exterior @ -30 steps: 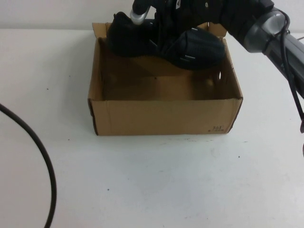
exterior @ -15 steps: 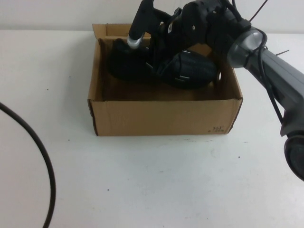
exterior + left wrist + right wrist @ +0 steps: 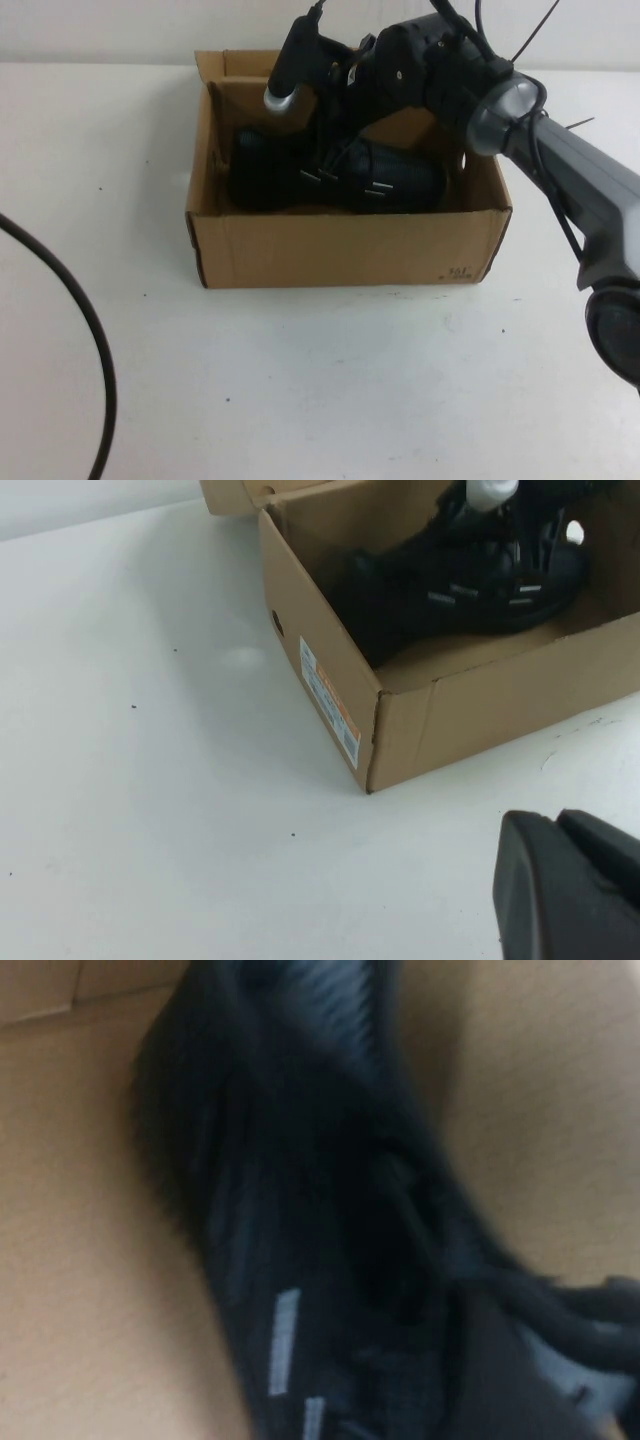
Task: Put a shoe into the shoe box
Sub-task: Place the shoe in the shoe box
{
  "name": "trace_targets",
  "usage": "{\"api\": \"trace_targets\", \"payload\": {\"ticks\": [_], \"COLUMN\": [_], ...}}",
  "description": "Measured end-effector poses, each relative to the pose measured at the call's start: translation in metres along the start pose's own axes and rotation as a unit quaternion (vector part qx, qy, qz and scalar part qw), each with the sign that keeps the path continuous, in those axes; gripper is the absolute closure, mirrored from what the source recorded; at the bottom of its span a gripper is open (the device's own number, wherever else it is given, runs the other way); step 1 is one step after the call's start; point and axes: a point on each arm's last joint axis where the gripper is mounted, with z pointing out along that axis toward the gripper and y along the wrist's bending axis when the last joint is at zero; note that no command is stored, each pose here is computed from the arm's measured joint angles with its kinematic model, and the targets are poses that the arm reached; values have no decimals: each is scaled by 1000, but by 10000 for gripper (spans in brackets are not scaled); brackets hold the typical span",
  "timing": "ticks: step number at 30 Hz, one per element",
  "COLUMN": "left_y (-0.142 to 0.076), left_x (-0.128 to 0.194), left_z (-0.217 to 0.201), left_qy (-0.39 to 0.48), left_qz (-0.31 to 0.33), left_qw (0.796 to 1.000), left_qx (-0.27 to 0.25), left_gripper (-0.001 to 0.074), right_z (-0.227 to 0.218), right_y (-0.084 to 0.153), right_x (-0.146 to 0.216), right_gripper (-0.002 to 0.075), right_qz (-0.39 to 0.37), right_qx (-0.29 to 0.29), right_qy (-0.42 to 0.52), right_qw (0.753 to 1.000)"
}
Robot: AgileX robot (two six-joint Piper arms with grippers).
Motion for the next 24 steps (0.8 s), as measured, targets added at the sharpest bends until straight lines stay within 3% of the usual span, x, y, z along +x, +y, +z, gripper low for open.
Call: {"api": "trace_targets", "payload": {"ticks": [4,10,13,19,24], "left_y": [0,4,8,11,5], "left_x": [0,2,5,9,15], "left_z": [0,0,-1,-10,-29], "left_qy": [0,10,32,37,-15], "left_qz": [0,22,49,79,86], "left_qw": [1000,999,997,993,992], "left_qx": [0,-21,-45,-76,-94], "left_gripper": [736,736,736,736,736], "right_z": [-13,-66,-105,-200,-269], "right_y": [-6,-25,-33,-43,-50], "right_x": [-8,-28,-39,-57,-56], "right_gripper": [375,372,438,683,733], "right_qz": [5,26,27,45,147], "right_qx": [15,59,74,103,119], "right_qy": [-16,-43,-55,-90,-121], "right_qw": [1000,997,995,990,975]}}
